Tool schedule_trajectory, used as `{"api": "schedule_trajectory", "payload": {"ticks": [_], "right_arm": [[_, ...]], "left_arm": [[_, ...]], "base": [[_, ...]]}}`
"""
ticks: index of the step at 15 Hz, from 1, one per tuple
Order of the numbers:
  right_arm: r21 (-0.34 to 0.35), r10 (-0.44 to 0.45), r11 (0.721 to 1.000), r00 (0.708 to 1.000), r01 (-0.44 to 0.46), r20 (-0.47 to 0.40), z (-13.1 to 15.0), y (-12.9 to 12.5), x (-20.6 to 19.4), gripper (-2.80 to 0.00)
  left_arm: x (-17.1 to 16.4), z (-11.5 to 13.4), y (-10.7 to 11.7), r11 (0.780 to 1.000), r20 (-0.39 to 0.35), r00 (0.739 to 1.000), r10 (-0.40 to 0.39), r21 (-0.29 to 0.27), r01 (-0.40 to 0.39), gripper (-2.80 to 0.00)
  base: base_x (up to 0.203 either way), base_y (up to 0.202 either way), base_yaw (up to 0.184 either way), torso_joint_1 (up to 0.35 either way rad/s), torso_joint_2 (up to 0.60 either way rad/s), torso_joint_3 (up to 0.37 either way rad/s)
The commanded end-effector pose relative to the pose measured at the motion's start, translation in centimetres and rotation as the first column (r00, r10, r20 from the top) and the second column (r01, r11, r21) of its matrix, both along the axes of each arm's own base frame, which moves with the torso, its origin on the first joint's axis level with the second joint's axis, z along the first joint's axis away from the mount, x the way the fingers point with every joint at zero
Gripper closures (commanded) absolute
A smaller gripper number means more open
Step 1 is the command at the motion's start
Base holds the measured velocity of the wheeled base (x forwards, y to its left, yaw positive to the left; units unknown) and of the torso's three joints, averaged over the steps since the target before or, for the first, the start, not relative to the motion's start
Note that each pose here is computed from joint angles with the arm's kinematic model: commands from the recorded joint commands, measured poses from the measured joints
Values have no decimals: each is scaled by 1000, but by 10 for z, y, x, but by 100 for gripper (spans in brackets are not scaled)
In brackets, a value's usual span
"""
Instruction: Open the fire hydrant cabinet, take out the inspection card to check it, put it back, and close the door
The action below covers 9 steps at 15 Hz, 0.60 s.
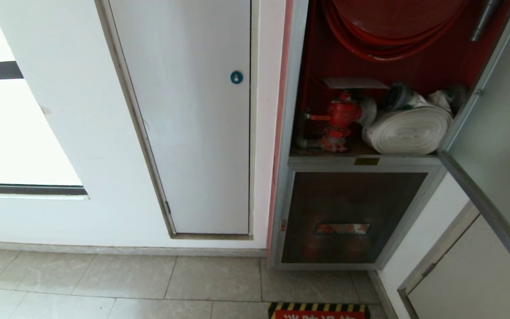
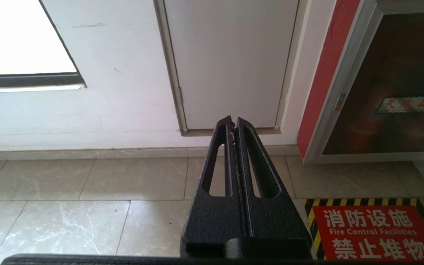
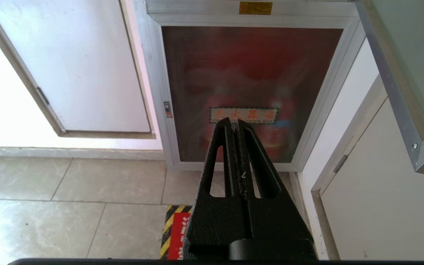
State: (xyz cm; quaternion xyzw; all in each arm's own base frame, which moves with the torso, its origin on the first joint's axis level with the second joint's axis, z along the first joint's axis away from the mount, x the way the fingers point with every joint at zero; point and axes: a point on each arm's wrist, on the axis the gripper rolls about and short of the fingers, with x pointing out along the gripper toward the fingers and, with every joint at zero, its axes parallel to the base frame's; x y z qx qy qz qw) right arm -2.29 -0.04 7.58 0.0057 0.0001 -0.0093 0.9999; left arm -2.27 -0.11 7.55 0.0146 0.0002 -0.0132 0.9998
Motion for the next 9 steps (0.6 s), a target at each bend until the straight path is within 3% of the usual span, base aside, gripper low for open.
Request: {"api": "schedule_trajectory", "payload": {"ticks": [1, 9], "right_arm": [[2, 0, 1000, 1000, 0, -1, 0, 0, 0, 0], [4, -1, 1000, 1000, 1, 0, 0, 0, 0, 0]], "left_arm": [[0, 0, 0, 1000, -1, 1000, 0, 0, 0, 0], [0, 0, 0, 1000, -1, 1000, 0, 0, 0, 0]], "base": [[0, 0, 0, 0, 0, 0], [0, 0, 0, 0, 0, 0]]}}
